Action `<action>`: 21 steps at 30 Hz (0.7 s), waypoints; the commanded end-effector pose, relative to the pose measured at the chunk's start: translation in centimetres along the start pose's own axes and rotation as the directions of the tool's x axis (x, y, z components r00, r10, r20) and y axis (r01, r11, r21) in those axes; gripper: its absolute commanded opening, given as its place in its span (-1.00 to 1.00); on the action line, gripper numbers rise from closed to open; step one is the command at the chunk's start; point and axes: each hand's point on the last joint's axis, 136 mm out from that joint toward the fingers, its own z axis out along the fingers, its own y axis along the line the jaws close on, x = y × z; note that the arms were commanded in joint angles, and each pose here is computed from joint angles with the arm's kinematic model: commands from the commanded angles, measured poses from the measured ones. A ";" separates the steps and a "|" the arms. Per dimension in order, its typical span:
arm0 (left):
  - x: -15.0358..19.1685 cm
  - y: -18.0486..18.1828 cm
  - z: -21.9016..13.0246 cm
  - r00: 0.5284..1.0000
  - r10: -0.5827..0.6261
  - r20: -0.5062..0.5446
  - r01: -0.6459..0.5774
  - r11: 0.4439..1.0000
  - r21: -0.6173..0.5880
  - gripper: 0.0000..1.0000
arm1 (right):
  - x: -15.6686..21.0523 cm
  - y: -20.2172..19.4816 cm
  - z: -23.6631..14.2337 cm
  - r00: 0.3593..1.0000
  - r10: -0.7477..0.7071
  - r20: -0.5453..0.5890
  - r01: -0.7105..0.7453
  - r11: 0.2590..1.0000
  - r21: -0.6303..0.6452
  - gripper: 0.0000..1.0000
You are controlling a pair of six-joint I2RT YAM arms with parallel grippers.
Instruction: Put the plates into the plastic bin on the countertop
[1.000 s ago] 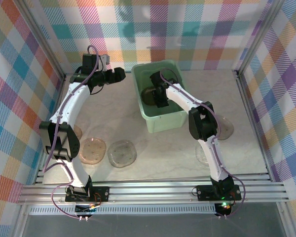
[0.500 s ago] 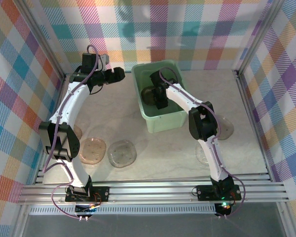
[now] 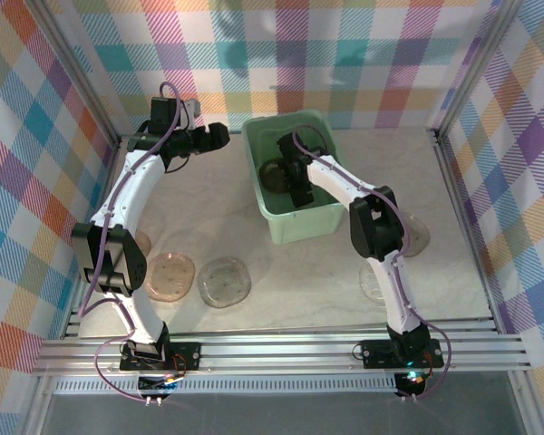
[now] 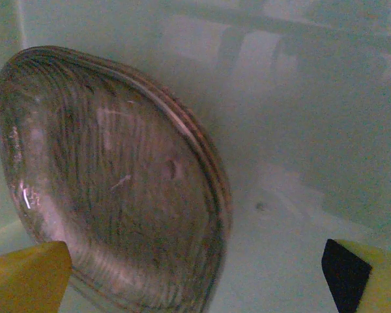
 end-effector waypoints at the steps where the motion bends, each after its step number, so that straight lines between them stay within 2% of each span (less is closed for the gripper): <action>1: -0.3 0.4 0.0 1.000 -0.018 0.011 0.018 1.000 0.002 0.74 | -0.2 0.5 -3.1 1.000 -0.023 0.010 0.023 0.999 -0.037 0.98; 5: -0.2 0.9 0.0 1.000 -0.029 0.007 0.029 0.999 -0.027 0.74 | -1.3 0.9 -4.8 0.997 -0.051 0.058 0.056 0.995 -0.079 0.98; 12: 0.7 2.0 -0.2 0.998 -0.066 0.003 0.066 0.995 -0.076 0.73 | -2.9 3.9 -9.0 0.976 -0.140 0.169 0.179 0.955 -0.238 0.98; 16: 1.5 2.7 -0.9 0.995 -0.099 0.013 0.099 0.988 -0.116 0.73 | -3.5 5.8 -12.0 0.953 -0.176 0.246 0.259 0.893 -0.367 0.98; 21: 3.3 4.1 -2.3 0.990 -0.141 0.012 0.141 0.973 -0.185 0.72 | -2.4 7.6 -15.2 0.904 -0.295 0.310 0.417 0.768 -0.485 0.98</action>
